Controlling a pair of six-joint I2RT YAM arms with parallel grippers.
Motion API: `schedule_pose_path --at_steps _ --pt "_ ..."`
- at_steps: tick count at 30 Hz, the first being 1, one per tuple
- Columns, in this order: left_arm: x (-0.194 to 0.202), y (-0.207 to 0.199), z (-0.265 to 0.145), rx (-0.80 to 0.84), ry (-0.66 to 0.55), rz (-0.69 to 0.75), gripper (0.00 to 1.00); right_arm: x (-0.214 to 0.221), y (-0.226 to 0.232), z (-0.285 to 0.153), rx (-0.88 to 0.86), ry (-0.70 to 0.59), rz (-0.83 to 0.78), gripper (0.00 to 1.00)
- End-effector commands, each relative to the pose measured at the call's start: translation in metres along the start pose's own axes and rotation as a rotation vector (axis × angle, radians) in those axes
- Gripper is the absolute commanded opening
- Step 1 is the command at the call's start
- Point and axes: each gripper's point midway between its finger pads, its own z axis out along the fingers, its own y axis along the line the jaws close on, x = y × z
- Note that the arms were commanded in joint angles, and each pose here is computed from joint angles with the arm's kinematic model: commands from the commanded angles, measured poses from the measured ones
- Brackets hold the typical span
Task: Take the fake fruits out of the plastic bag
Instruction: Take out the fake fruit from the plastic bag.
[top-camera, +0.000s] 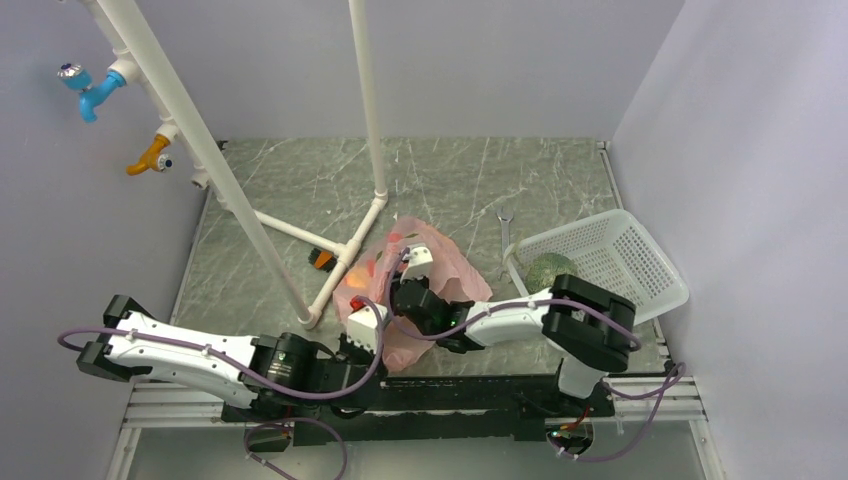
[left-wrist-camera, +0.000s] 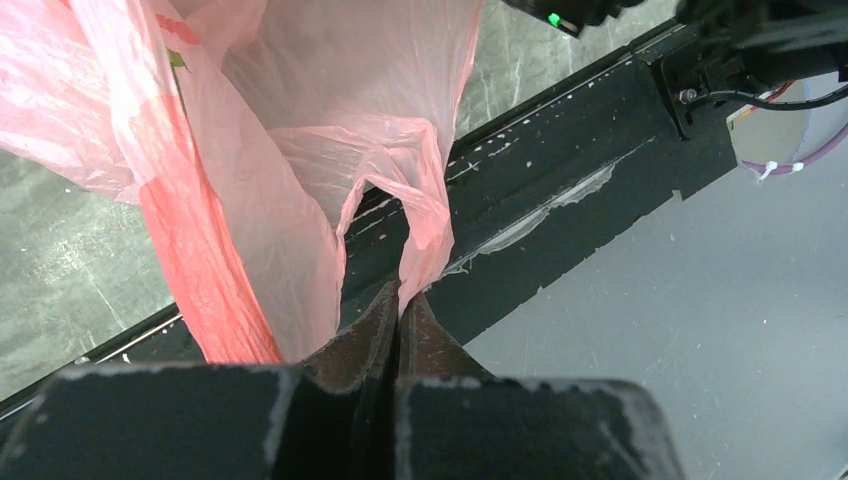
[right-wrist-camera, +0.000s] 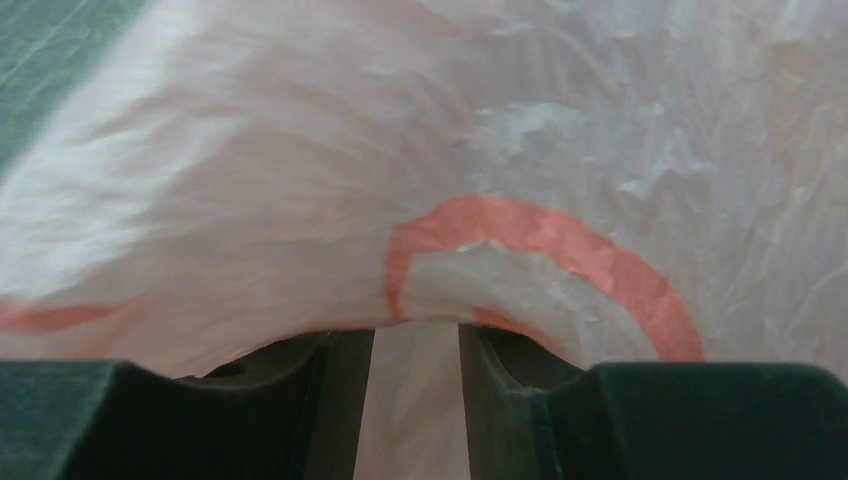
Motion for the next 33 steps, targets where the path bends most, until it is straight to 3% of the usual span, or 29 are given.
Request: schedule_pose_path --at_steps 1,15,20,24,33 --pt "-0.004 -0.016 -0.005 0.045 0.003 0.003 0.00 -0.039 0.012 0.020 -0.045 -0.134 0.141 0.42" --pt "0.007 -0.027 0.005 0.082 0.029 0.012 0.00 -0.039 -0.006 0.078 -0.033 -0.113 0.096 0.74" --pt "0.010 -0.029 0.007 0.084 0.038 0.010 0.00 -0.025 -0.020 0.104 0.005 -0.076 0.096 0.78" --pt "0.012 -0.028 0.007 0.072 0.051 0.006 0.00 -0.008 -0.025 0.117 -0.008 -0.023 0.075 0.66" --pt "0.007 -0.026 0.011 0.039 0.020 -0.014 0.00 -0.015 0.004 0.096 -0.143 0.061 0.019 0.21"
